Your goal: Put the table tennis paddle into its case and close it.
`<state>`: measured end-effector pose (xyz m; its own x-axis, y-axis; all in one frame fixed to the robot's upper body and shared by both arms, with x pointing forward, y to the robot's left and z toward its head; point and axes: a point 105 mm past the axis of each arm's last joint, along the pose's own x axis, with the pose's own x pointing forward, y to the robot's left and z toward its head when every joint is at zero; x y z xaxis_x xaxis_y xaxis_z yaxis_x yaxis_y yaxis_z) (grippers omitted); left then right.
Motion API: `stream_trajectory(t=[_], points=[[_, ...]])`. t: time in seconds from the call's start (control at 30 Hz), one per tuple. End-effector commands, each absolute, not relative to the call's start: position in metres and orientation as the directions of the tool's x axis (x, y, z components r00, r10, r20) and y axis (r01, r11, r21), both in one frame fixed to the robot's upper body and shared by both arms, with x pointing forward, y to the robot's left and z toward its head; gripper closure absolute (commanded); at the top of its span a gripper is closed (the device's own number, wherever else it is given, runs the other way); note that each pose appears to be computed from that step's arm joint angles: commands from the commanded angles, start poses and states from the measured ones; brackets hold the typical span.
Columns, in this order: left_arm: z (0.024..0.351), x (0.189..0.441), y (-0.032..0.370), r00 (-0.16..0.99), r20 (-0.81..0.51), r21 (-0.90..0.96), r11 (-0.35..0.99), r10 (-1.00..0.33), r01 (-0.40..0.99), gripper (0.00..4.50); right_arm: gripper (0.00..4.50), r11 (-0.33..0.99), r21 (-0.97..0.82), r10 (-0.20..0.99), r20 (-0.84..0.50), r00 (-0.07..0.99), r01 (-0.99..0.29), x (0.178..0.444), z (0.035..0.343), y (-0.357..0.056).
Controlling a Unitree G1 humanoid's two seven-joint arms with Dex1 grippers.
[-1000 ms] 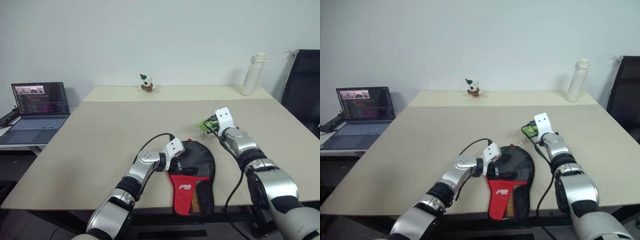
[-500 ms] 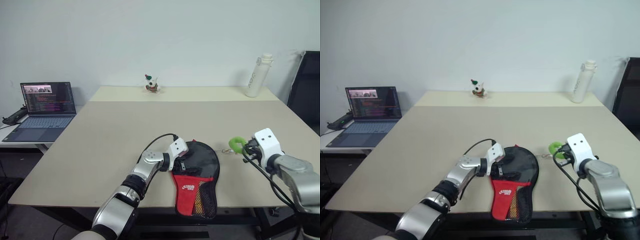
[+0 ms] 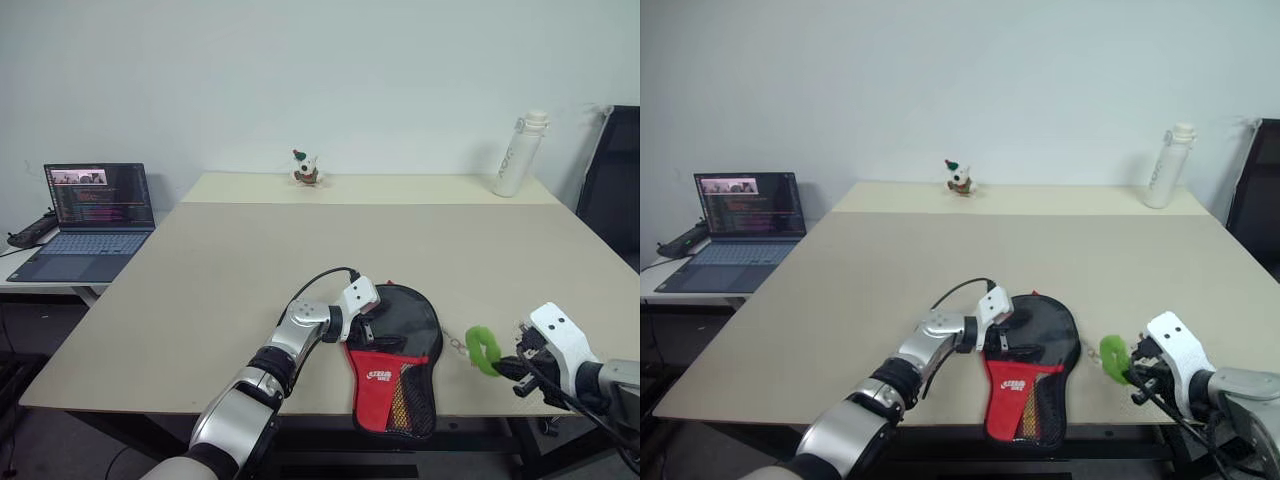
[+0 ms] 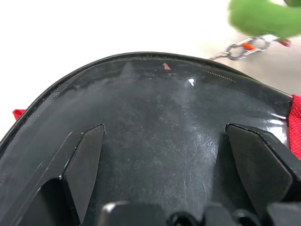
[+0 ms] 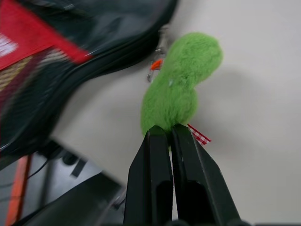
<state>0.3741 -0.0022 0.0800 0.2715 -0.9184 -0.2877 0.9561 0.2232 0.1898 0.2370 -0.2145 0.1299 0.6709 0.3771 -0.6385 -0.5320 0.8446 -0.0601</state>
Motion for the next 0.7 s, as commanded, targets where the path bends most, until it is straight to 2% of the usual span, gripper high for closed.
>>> stream_trajectory(t=[0.03,0.07,0.2,0.3,0.4,0.53,0.6,0.7], points=[[0.055,0.368,0.001,0.26,-0.364,0.147,0.22,-0.894,0.964,0.0,4.44,0.823,-0.057,0.413,-0.621,0.666,-0.565,0.238,0.135,-0.204],[0.055,0.368,0.0,0.259,-0.362,0.148,0.22,-0.895,0.964,0.0,4.44,0.826,-0.058,0.412,-0.618,0.67,-0.561,0.24,0.136,-0.205],[0.056,0.368,0.0,0.261,-0.355,0.149,0.221,-0.898,0.964,0.0,3.11,0.823,-0.054,0.418,-0.618,0.666,-0.566,0.242,0.139,-0.207],[0.06,0.369,0.001,0.274,-0.335,0.151,0.235,-0.902,0.96,0.0,2.12,0.775,0.006,0.515,-0.583,0.628,-0.631,0.238,0.154,-0.203],[0.067,0.37,0.0,0.279,-0.305,0.153,0.242,-0.911,0.958,0.0,2.12,0.757,0.015,0.564,-0.52,0.642,-0.653,0.245,0.174,-0.204],[0.101,0.373,0.003,0.286,-0.183,0.16,0.258,-0.941,0.953,0.0,2.12,0.807,-0.041,0.549,-0.316,0.774,-0.589,0.298,0.212,-0.21],[0.116,0.371,0.014,0.285,-0.155,0.201,0.252,-0.946,0.947,0.0,2.12,0.789,-0.017,0.595,-0.227,0.771,-0.614,0.319,0.225,-0.199],[0.128,0.365,0.029,0.286,-0.146,0.216,0.252,-0.947,0.943,0.0,2.12,0.773,-0.03,0.62,-0.177,0.765,-0.634,0.34,0.229,-0.191]])
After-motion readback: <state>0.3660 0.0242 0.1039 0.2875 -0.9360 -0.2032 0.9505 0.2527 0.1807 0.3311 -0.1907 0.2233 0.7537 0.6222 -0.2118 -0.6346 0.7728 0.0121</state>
